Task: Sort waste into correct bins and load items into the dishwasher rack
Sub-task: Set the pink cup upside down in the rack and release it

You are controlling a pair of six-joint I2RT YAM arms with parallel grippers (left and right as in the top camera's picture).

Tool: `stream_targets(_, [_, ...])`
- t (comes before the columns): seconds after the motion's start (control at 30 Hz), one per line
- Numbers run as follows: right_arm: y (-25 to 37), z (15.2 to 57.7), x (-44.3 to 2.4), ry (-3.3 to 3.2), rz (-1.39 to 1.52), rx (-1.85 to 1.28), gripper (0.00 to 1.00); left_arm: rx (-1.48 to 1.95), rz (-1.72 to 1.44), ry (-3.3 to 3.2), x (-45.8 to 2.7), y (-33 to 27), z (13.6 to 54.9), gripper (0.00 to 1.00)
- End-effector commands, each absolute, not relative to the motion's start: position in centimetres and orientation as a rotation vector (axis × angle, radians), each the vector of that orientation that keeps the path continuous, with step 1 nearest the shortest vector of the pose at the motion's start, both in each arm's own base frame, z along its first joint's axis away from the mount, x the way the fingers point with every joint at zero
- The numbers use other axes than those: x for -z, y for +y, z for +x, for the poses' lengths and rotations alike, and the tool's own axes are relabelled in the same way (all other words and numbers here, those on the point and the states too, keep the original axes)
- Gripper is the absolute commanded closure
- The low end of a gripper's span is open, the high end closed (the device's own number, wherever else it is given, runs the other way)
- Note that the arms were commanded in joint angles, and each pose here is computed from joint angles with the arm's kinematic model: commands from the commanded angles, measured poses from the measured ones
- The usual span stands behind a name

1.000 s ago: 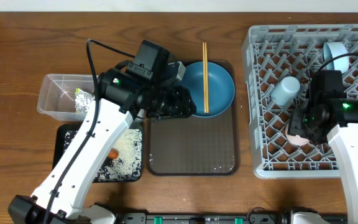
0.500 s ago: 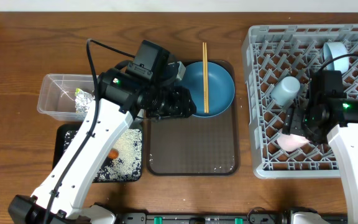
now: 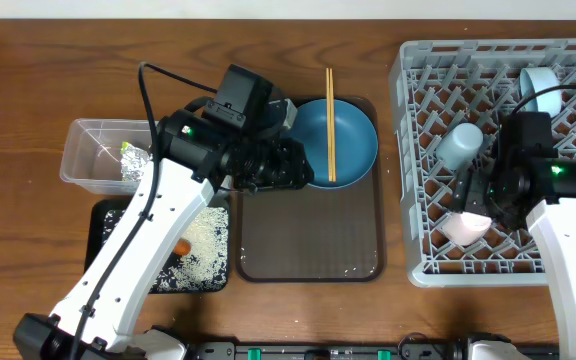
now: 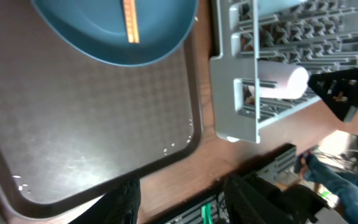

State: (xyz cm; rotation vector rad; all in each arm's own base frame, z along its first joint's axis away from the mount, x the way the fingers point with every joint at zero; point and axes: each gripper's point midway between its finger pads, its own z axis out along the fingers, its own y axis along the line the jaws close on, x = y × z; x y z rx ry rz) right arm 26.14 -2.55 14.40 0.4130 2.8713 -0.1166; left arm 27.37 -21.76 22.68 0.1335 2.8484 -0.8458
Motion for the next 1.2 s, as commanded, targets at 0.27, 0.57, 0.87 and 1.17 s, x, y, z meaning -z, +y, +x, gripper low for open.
stream_targets(0.27, [6.4, 28.3, -18.7, 2.767, 0.038, -0.561, 0.03, 0.413, 0.037, 2.790, -21.4, -17.1, 30.4, 0.53])
stream_targets(0.57, [12.2, 27.7, -19.5, 2.726, -0.218, -0.676, 0.01, 0.326, -0.289, 2.723, -22.2, -9.6, 33.6, 0.53])
stream_targets(0.87, [18.0, 29.9, -21.8, 2.551, -0.269, -0.719, 0.01, 0.324, -0.553, 2.698, -22.2, -3.4, 34.1, 0.30])
stream_targets(1.17, [22.3, 29.6, -20.9, 2.527, -0.363, -0.634, 0.01, 0.317, -0.576, 2.704, -22.1, -2.9, 33.9, 0.10])
